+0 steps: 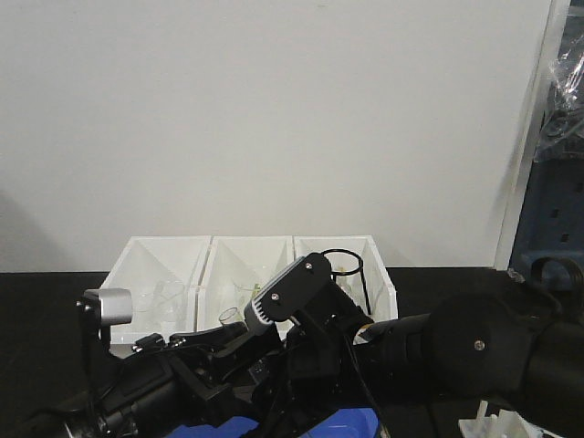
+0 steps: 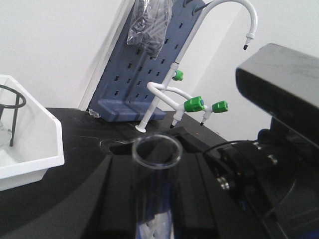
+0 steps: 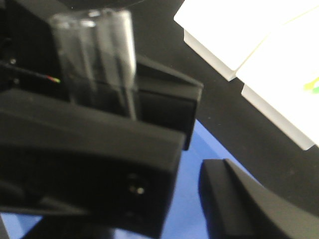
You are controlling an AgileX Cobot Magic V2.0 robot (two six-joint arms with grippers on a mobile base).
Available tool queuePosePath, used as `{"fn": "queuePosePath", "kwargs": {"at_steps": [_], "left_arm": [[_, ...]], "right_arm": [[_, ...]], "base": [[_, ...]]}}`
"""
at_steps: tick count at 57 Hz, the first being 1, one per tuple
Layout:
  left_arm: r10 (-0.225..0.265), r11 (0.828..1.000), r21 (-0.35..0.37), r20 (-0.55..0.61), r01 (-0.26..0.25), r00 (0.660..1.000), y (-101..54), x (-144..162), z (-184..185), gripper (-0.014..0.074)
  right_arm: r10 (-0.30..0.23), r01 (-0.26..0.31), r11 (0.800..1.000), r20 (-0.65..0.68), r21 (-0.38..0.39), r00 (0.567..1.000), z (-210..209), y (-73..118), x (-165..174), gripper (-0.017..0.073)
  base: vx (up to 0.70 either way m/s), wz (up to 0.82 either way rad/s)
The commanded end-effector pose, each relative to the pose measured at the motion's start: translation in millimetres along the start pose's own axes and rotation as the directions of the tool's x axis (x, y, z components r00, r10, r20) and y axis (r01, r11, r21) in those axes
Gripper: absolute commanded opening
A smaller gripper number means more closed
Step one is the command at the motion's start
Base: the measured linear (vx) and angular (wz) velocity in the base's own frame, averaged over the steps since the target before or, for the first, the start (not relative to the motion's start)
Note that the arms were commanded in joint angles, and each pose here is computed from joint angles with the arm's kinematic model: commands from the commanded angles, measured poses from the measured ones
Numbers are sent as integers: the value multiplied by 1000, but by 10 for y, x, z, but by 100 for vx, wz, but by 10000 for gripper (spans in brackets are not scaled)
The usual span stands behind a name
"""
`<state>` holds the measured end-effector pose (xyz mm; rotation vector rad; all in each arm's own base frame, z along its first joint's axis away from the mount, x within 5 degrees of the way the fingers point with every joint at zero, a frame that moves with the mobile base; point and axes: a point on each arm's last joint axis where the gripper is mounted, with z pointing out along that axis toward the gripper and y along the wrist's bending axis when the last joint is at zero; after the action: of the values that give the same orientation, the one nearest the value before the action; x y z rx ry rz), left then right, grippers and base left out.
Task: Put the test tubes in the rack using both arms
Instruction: 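Close the right gripper on the test tube held by the left gripper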
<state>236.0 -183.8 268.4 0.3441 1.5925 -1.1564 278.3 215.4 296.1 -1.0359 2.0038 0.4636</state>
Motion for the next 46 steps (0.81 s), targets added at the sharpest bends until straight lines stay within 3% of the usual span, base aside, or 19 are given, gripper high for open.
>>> {"fn": "queuePosePath", "kwargs": {"at_steps": [1,15,26,33,46], "left_arm": [[0,996,89,105,-9,994,-158,-213,3,132],[11,995,95,96,-20,995,-165,-203,4,135],[11,996,89,91,-19,996,-159,-199,5,166],[11,996,88,91,-19,996,-159,-198,5,230],[10,996,90,92,-19,996,-160,-200,5,428]], "right_arm": [[12,-18,999,117,52,993,-187,-32,-220,328],[9,-13,999,106,40,994,-186,-21,-210,144],[12,-16,999,104,37,994,-185,-18,-209,57],[16,-21,999,113,45,993,-187,-26,-216,-15],[16,-23,998,121,53,992,-188,-34,-224,-11]], "base": [[0,0],[0,0],[0,0],[0,0],[0,0]]}}
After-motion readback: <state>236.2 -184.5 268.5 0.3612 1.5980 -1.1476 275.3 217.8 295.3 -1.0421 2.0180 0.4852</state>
